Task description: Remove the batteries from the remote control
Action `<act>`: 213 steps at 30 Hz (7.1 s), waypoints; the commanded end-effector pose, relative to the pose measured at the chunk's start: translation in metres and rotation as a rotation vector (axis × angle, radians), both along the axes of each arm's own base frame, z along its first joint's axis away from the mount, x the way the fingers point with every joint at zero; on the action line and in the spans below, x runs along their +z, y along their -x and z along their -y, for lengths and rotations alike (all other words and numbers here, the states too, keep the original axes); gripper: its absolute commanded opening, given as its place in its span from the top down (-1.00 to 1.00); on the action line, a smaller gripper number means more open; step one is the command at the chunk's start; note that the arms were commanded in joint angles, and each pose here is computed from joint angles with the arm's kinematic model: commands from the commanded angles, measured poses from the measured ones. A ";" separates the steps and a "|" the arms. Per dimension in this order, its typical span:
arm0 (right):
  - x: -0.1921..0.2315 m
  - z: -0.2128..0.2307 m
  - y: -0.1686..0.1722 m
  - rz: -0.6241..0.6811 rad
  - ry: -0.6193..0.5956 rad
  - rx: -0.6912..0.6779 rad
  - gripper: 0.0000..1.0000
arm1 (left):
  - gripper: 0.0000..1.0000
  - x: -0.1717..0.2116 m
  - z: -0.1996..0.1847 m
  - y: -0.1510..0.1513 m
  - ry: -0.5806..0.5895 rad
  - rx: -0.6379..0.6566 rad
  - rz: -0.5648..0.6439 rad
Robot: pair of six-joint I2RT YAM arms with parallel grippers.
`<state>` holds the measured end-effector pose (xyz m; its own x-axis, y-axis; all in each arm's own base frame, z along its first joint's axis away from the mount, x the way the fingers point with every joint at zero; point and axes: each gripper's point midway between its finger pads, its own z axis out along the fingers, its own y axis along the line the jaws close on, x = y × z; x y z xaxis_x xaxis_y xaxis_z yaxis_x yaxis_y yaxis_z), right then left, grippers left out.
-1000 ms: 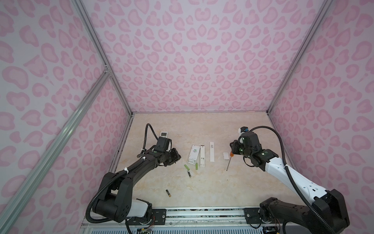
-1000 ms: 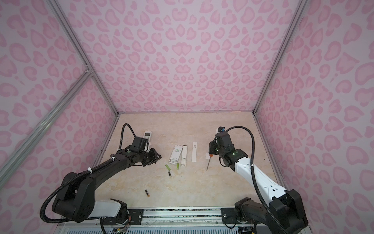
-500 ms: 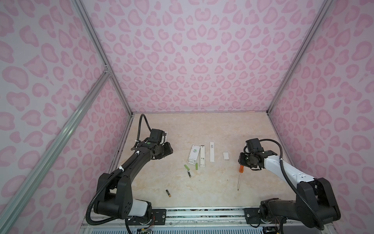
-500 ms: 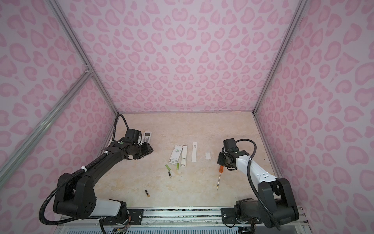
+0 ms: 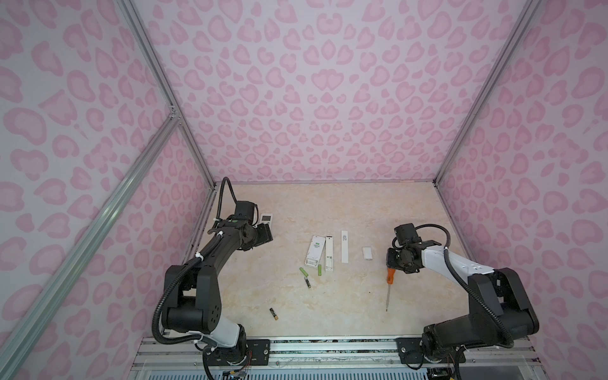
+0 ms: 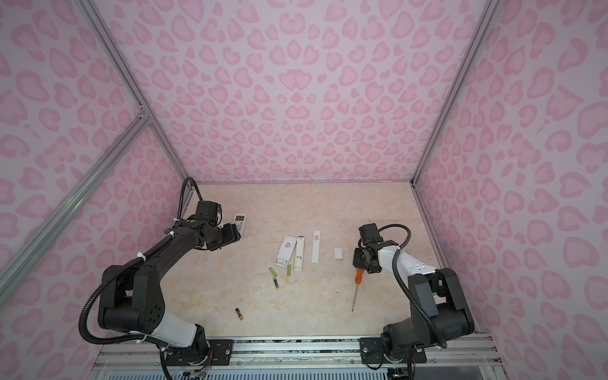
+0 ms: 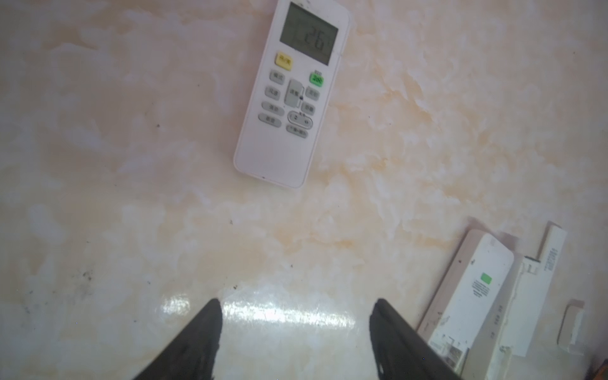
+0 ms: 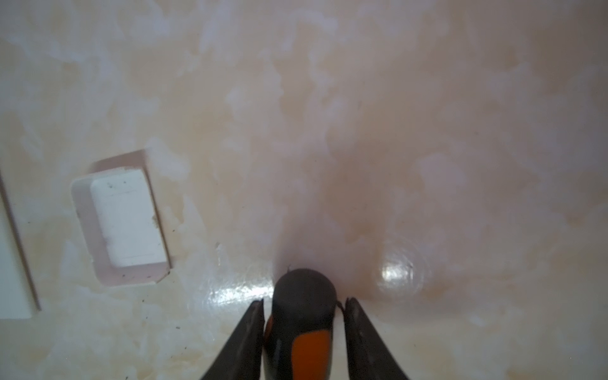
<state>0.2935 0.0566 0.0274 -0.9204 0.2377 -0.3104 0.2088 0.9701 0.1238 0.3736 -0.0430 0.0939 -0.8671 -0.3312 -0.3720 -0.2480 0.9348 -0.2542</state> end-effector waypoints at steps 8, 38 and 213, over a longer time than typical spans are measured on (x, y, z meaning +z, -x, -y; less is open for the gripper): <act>0.033 0.000 -0.019 0.101 0.011 0.025 0.04 | -0.72 -0.030 -0.026 -0.048 -0.164 -0.017 -0.086; 0.103 -0.026 -0.038 0.272 -0.106 0.060 0.01 | -0.17 -0.081 -0.008 -0.078 -0.229 -0.020 -0.219; 0.249 -0.308 -0.023 0.459 -0.843 0.299 0.01 | 0.93 0.241 0.136 0.028 1.096 -0.174 0.745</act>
